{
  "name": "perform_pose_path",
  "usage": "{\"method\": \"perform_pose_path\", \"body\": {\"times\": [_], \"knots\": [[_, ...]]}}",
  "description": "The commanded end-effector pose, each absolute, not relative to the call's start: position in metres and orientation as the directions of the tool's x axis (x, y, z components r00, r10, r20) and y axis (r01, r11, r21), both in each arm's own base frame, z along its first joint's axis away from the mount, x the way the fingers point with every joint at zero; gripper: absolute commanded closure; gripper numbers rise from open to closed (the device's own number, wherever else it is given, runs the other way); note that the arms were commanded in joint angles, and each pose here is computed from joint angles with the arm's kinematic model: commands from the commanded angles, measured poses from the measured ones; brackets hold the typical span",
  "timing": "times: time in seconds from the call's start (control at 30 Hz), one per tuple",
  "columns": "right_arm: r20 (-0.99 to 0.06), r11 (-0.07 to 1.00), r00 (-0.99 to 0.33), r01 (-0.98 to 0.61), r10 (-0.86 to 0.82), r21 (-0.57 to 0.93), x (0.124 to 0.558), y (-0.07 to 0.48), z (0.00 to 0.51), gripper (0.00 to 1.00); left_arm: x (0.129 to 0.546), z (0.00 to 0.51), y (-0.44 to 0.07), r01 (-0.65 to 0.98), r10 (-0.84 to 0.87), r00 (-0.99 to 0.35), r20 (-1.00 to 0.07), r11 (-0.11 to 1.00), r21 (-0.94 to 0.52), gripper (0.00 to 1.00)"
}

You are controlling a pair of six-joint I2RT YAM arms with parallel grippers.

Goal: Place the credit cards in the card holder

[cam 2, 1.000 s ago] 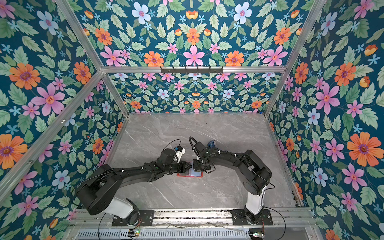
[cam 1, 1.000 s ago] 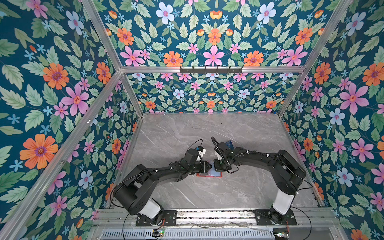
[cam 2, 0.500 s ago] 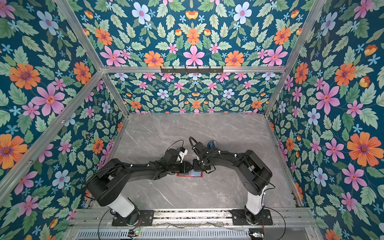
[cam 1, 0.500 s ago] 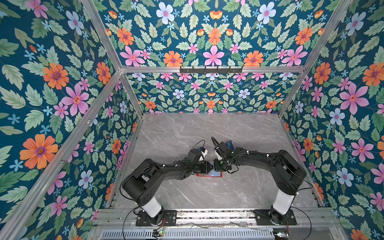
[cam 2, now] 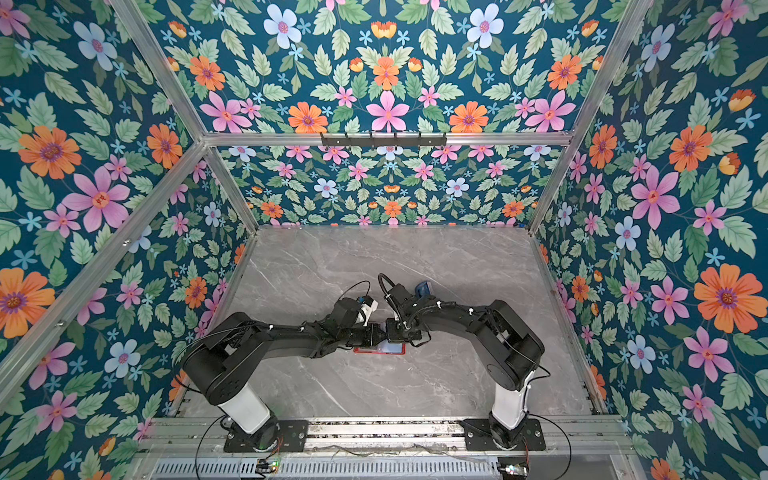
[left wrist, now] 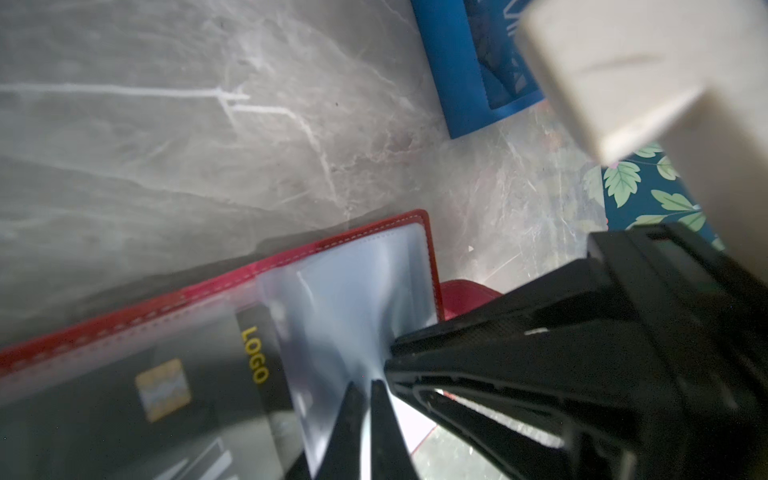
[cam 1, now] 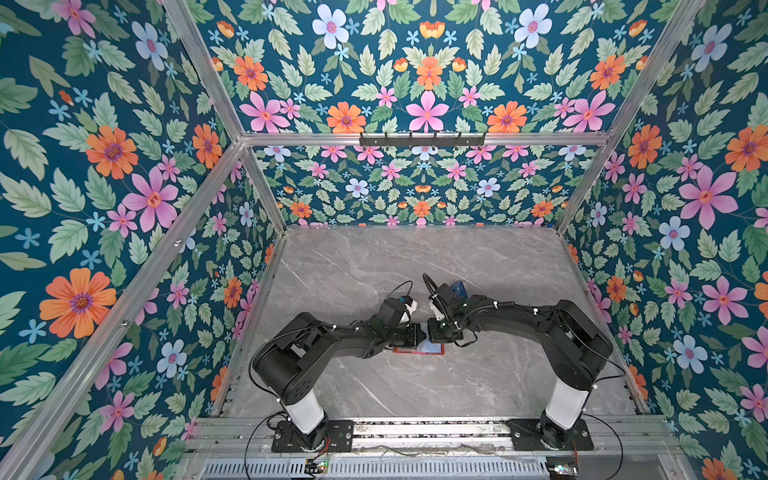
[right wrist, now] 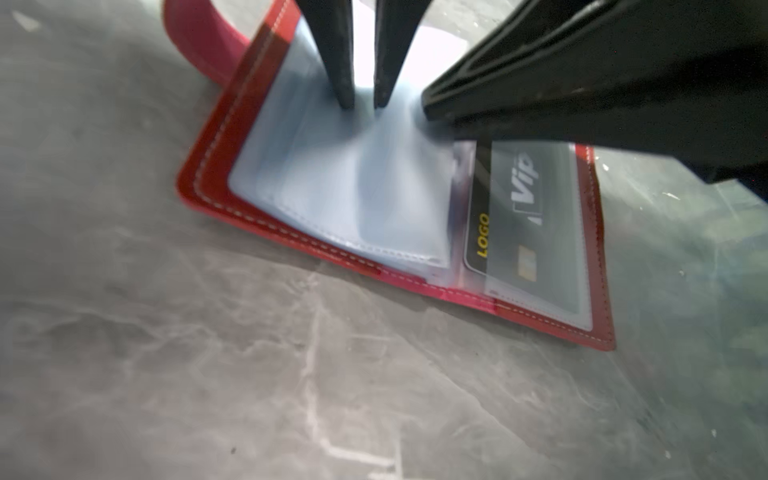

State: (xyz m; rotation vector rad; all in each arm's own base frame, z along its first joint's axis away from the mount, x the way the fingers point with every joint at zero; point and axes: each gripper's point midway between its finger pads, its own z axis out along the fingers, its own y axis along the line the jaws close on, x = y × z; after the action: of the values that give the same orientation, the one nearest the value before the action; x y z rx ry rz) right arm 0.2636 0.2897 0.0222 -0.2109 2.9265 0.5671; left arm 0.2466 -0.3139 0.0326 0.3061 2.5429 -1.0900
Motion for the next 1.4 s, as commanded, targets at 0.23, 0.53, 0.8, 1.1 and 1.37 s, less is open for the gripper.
{"method": "perform_pose_path", "body": {"times": [0.23,0.53,0.8,1.1,1.37], "knots": [[-0.236,0.960,-0.971,-0.108,-0.046,0.259,0.266,0.260,0.032,0.85,0.252,0.043,-0.308,0.338,0.028,-0.895,-0.445,0.692,-0.638,1.00],[-0.237,0.960,-0.971,-0.102,-0.039,0.261,0.266,0.259,0.033,0.84,0.251,0.044,-0.308,0.333,0.019,-0.896,-0.443,0.688,-0.645,1.00],[-0.204,0.954,-0.977,-0.113,-0.056,0.279,0.265,0.268,0.026,0.86,0.250,0.046,-0.309,0.335,0.014,-0.895,-0.445,0.679,-0.653,1.00],[-0.204,0.954,-0.977,-0.113,-0.056,0.278,0.266,0.269,0.025,0.83,0.249,0.048,-0.310,0.337,0.008,-0.895,-0.445,0.666,-0.666,1.00],[-0.211,0.956,-0.976,-0.104,-0.045,0.273,0.267,0.267,0.027,0.85,0.250,0.046,-0.305,0.323,-0.005,-0.894,-0.447,0.685,-0.653,1.00]]}}
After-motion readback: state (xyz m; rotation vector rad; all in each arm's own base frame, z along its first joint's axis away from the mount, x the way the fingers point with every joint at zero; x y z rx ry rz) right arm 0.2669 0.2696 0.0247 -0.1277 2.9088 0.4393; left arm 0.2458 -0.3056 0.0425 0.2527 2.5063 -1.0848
